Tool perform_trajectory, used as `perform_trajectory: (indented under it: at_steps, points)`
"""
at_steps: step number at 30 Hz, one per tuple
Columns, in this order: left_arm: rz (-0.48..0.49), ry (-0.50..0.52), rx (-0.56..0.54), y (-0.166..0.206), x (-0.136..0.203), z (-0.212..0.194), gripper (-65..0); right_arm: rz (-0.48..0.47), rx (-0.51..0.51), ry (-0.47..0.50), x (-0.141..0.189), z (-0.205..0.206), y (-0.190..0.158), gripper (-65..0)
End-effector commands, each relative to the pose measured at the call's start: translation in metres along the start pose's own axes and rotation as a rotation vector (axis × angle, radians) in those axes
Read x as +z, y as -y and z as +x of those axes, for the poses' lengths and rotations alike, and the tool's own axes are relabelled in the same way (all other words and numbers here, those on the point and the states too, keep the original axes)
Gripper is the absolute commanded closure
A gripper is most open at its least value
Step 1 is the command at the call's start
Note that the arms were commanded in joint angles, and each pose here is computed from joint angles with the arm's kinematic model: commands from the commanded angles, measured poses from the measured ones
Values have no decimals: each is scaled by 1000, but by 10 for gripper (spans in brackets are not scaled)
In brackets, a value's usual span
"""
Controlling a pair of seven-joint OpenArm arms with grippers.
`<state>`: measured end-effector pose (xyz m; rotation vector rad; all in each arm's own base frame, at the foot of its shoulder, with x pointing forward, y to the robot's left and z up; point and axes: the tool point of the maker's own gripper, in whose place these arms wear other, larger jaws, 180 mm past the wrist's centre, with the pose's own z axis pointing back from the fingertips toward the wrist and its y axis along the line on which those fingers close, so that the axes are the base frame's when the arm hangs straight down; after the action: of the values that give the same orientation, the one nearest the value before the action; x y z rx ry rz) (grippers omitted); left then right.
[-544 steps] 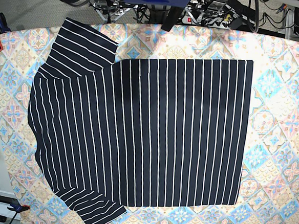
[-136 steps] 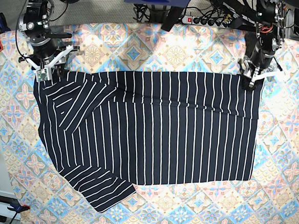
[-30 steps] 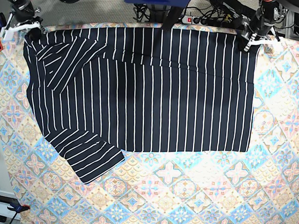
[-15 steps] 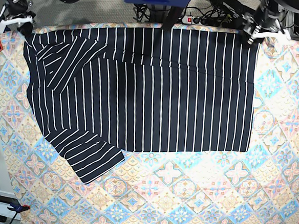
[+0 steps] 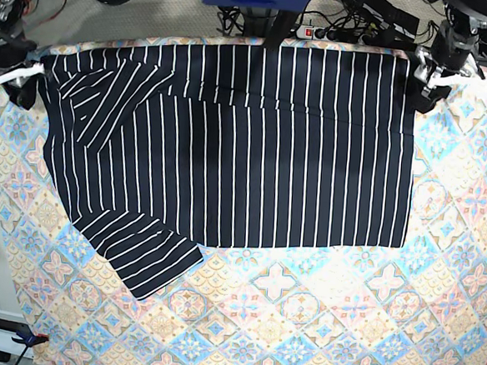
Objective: Fold the T-shirt properly
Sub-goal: 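Move both grippers along the shirt sides toward the hem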
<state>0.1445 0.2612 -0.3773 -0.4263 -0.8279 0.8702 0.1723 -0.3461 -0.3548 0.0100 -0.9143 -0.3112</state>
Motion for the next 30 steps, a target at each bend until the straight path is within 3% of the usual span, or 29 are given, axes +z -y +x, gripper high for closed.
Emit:
perform_trajectory:
  at_steps: [1,6,10,17,30]
  points:
    - [-26,54,-22,8,0,20,-282,27,29,38,-3,16,-7,-124]
    - [-57,123,-49,17,-22,58,-285,111,103,41,-26,34,-37,-124]
    - [-39,143,-49,7,-41,79,-282,118,209,10,-44,37,-55,-124]
    - [-60,125,-114,27,-87,105,-282,176,341,17,-73,56,-101,-124]
    - [-63,92,-211,74,-173,131,-282,224,289,-8,-109,59,-116,-124]
